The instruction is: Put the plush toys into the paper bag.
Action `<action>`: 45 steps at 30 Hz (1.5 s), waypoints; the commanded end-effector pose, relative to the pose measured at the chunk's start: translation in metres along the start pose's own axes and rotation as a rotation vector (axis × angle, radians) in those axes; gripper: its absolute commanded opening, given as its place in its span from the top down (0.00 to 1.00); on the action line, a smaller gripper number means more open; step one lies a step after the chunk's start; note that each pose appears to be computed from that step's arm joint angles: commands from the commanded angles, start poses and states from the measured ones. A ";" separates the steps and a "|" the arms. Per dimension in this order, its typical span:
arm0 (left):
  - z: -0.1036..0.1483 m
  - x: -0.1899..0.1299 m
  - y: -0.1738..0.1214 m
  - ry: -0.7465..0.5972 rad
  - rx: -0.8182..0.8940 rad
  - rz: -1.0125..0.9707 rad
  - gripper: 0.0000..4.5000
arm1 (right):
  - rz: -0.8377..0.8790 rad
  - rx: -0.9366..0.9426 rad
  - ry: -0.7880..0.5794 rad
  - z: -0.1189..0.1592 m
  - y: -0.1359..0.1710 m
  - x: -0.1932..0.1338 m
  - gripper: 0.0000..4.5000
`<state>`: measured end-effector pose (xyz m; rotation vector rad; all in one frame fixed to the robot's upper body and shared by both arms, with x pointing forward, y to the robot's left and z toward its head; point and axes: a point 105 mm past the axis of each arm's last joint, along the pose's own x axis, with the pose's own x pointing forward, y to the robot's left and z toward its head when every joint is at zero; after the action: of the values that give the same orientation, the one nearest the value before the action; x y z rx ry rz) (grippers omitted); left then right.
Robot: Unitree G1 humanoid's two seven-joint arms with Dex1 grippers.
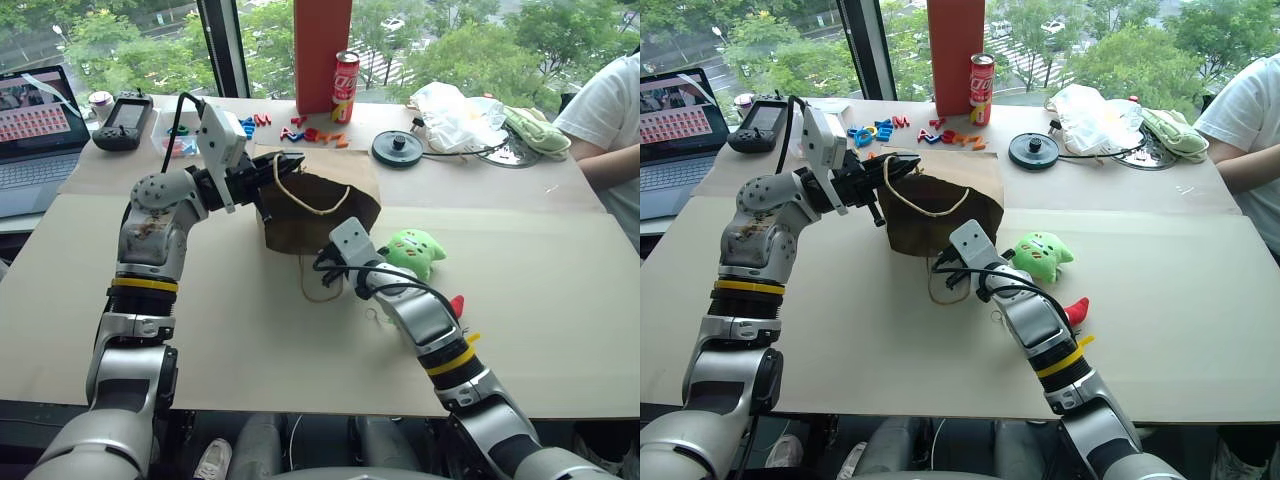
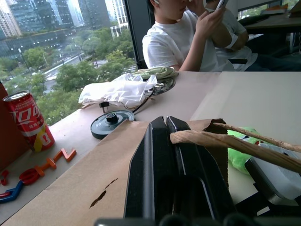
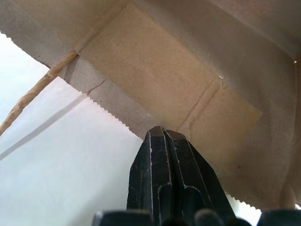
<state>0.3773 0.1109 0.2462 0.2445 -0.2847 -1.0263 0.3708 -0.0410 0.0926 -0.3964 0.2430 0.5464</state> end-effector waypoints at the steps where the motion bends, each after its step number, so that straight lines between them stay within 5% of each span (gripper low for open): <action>1: 0.022 0.001 0.003 -0.063 0.045 0.009 1.00 | -0.033 0.005 -0.010 0.001 -0.009 -0.002 0.99; 11: 0.018 0.002 0.007 -0.073 0.024 0.051 1.00 | -0.026 0.273 -0.272 0.057 -0.038 -0.043 0.99; 22: 0.013 0.002 0.005 -0.070 0.011 0.053 1.00 | -0.084 0.354 -0.302 0.065 -0.065 -0.076 0.99; 29: 0.005 0.001 0.002 -0.050 0.013 0.045 1.00 | -0.259 0.446 -0.297 0.049 -0.109 -0.102 0.52; 35: 0.001 0.001 0.000 -0.040 0.011 0.035 1.00 | -0.297 0.343 -0.087 0.011 -0.114 -0.113 0.02; 45: -0.003 0.004 -0.007 -0.029 0.014 -0.008 1.00 | -0.257 0.418 0.102 -0.032 -0.091 -0.110 0.01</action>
<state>0.3786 0.1070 0.2326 0.2189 -0.2715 -1.0224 0.3272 -0.1788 0.1253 -0.0453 0.3949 0.2109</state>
